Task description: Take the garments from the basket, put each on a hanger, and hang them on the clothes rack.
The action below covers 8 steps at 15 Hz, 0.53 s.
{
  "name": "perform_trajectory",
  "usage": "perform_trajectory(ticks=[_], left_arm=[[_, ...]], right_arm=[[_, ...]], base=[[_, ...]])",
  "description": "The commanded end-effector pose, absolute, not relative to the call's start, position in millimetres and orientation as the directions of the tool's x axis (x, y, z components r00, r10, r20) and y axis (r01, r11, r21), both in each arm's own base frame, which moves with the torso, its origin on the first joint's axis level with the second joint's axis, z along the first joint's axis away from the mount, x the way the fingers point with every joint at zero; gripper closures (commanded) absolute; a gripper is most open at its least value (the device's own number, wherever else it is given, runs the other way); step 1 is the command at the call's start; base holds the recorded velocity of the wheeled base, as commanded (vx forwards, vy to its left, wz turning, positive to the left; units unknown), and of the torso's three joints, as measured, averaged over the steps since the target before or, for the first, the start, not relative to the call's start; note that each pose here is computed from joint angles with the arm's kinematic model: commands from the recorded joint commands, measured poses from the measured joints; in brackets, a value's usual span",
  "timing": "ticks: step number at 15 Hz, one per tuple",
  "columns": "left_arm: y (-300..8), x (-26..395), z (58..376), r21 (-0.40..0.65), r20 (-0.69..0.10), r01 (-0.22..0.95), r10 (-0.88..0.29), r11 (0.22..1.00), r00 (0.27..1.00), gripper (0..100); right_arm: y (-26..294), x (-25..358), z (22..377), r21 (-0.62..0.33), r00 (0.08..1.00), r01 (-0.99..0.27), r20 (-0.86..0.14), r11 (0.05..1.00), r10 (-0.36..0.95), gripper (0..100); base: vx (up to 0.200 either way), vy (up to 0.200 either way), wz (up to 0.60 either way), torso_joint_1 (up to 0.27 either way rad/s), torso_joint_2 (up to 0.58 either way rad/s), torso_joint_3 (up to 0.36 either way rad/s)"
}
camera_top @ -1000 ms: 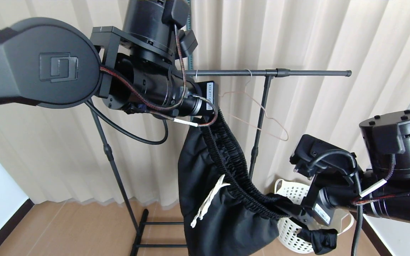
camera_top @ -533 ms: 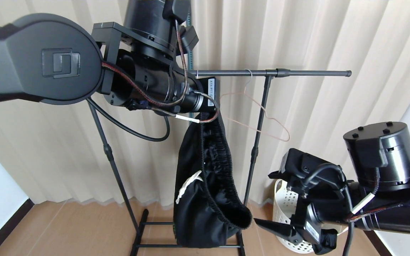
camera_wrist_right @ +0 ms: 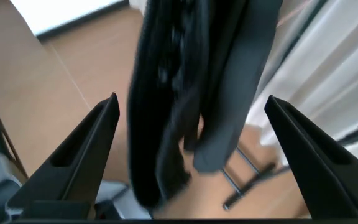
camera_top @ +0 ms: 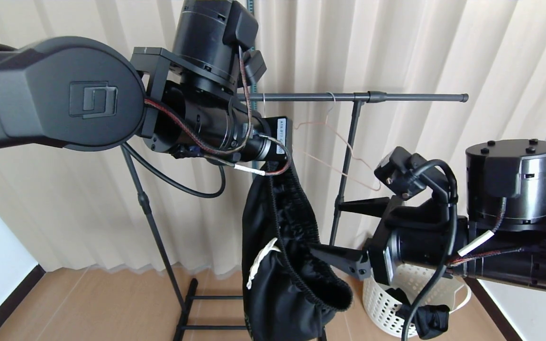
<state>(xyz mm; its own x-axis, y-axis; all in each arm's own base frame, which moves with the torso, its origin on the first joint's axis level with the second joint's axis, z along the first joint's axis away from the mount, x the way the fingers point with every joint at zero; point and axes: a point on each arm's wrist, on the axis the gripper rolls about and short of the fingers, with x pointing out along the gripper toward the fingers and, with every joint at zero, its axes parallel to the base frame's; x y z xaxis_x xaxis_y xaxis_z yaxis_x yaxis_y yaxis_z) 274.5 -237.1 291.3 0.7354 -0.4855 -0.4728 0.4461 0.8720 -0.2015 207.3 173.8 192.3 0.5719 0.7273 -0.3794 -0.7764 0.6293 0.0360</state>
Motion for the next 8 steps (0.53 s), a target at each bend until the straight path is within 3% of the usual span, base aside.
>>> perform_trajectory(ticks=[1,8], left_arm=[[-237.1,273.9,291.8,-0.199,-0.471,0.448,-0.486,0.872,0.736,100],[-237.1,273.8,292.5,-0.202,-0.469,0.45,-0.489,0.87,0.735,100]], right_arm=[[181.7,219.8,185.1,0.066,0.576,-0.76,-0.394,0.647,0.716,0],[176.3,257.6,152.3,0.061,0.601,-0.7,-0.487,0.712,0.633,0]], base=[[0.0,0.0,0.0,0.0,0.0,0.0],[0.0,0.0,0.0,0.0,0.0,0.0]])
